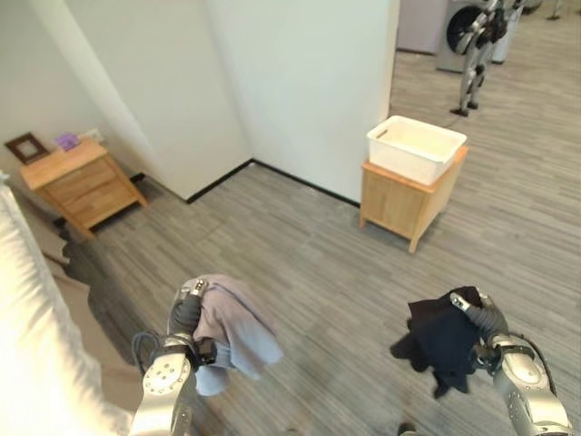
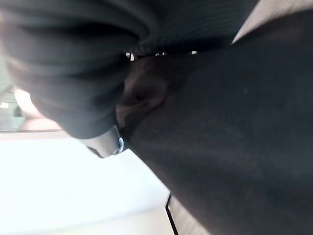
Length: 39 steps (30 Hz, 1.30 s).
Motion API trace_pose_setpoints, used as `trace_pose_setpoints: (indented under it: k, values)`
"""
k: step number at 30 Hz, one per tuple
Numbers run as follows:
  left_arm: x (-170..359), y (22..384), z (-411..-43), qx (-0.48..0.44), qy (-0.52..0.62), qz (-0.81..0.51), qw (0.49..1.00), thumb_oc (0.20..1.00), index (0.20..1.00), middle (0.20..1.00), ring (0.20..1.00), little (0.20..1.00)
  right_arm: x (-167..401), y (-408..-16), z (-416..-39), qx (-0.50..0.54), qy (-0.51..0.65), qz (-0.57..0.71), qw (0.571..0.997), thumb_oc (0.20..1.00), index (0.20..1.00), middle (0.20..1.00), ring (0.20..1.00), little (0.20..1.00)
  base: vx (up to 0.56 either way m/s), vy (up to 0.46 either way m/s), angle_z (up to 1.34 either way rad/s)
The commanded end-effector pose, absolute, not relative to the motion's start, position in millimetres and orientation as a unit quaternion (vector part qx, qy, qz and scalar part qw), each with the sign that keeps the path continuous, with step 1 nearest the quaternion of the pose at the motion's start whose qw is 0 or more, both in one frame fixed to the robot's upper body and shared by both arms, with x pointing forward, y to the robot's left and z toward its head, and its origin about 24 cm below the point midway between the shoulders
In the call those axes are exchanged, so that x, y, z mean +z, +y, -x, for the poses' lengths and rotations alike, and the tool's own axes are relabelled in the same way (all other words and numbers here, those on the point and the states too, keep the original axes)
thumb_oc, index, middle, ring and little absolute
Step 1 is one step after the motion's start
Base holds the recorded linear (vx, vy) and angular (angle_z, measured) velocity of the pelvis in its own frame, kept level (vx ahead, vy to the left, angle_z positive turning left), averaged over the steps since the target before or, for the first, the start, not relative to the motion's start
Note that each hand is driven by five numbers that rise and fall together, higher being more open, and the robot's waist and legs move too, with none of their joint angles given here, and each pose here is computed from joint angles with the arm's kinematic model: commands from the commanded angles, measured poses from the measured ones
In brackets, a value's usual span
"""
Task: Pick up bed clothes into laundry basket.
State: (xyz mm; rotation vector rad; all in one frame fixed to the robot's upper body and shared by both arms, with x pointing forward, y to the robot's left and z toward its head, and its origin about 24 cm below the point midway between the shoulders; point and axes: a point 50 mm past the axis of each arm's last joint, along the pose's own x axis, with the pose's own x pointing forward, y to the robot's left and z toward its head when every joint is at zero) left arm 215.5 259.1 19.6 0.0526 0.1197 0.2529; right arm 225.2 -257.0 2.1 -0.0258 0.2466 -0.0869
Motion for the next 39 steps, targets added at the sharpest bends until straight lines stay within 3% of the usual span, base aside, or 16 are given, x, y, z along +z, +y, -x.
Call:
trace_pose_setpoints:
  k: [1,13,28,39]
  values:
    - [71.4,268.1,-234.5,0.121,-0.061,-0.032,0.99,0.2,0.2,0.2,0.2,0.2,43.1,-243.8,-249.8,-0.006,0.013,0.006,1.0,0.2,0.2,0.2,0.2,0.2,0.34,-0.641,-0.14]
    - [49.9,244.9,-233.4,0.075,-0.02,-0.018,0.997,0.2,0.2,0.2,0.2,0.2,41.4,-251.3,-245.4,-0.015,0.02,0.027,0.999,0.2,0.2,0.2,0.2,0.2,0.3,-0.131,-0.15]
    - [59.1,281.7,-221.0,0.138,-0.02,-0.074,0.988,0.2,0.2,0.2,0.2,0.2,60.9,-196.3,-277.7,0.066,-0.031,0.0,0.997,0.2,0.2,0.2,0.2,0.2,0.34,0.135,-0.44]
    - [61.7,274.8,-229.0,0.117,-0.028,-0.078,0.99,0.2,0.2,0.2,0.2,0.2,46.8,-223.1,-255.1,0.021,-0.001,0.004,1.0,0.2,0.2,0.2,0.2,0.2,0.37,-0.129,0.64]
